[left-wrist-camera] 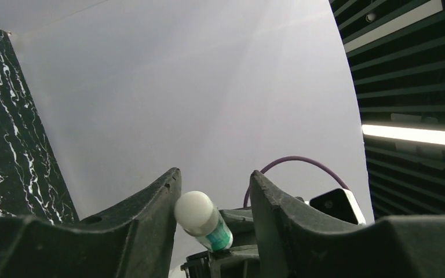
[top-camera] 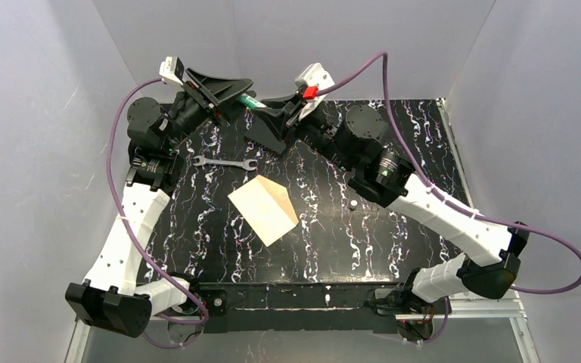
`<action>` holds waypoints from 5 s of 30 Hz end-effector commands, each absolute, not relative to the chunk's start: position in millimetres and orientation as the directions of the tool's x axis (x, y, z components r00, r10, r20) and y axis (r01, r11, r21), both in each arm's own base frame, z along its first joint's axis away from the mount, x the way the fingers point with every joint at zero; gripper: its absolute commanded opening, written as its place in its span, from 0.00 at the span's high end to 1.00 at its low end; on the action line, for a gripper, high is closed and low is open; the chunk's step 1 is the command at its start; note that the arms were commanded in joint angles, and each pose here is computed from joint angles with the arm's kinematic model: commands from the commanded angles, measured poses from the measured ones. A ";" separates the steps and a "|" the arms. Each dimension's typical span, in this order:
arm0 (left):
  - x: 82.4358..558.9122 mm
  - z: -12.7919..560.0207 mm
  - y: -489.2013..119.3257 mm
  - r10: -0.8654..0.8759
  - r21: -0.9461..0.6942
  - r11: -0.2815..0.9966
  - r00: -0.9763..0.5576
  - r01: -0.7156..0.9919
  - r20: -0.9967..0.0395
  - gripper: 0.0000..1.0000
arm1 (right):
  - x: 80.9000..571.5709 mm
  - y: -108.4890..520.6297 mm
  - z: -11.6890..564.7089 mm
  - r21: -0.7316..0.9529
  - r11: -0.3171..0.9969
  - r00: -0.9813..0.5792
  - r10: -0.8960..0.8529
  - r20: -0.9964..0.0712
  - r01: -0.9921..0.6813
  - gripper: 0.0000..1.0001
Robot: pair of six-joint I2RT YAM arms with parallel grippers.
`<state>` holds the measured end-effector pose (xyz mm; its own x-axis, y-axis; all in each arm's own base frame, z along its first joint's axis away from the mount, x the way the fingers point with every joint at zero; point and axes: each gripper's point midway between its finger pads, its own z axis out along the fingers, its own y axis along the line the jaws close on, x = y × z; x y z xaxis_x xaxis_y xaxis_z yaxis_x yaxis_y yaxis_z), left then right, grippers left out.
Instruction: Place the letter into the envelope and seal it
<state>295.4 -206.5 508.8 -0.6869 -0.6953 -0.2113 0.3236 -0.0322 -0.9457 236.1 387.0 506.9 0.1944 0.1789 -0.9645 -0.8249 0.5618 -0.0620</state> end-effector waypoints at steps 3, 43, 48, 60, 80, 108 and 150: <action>278.8 522.7 -201.9 -0.688 -0.933 -0.033 -0.685 0.358 -0.239 0.66 | 225.7 365.3 526.8 -0.057 0.568 0.219 0.221 -0.950 -0.821 0.99; 277.3 524.0 -207.4 -0.624 -0.970 -0.179 -0.781 0.166 -0.018 1.00 | 227.3 383.2 538.9 -0.195 0.583 0.467 0.362 -0.807 -0.789 0.34; 271.8 532.7 -209.1 -0.612 -0.963 -0.157 -0.787 0.219 -0.079 1.00 | 227.9 387.2 542.6 -0.195 0.573 0.455 0.354 -0.817 -0.796 0.38; 272.2 528.9 -209.5 -0.602 -0.968 -0.177 -0.798 0.176 -0.035 1.00 | 224.3 392.1 552.9 -0.227 0.561 0.489 0.375 -0.788 -0.796 0.52; 270.3 522.3 -208.5 -0.603 -0.971 -0.188 -0.798 0.148 -0.005 1.00 | 239.9 404.9 547.9 -0.213 0.587 0.481 0.348 -0.805 -0.781 0.63; 238.8 246.3 -146.2 -0.541 -0.734 0.670 -0.750 -0.112 -0.380 0.49 | 270.3 361.6 290.2 0.255 0.805 -0.463 -0.029 -0.886 -0.536 0.99; 290.3 6.8 -136.2 -0.409 -0.441 0.815 -0.912 -0.377 0.025 0.90 | 262.4 421.8 42.0 0.093 0.826 -0.720 -0.422 -0.551 -0.556 0.99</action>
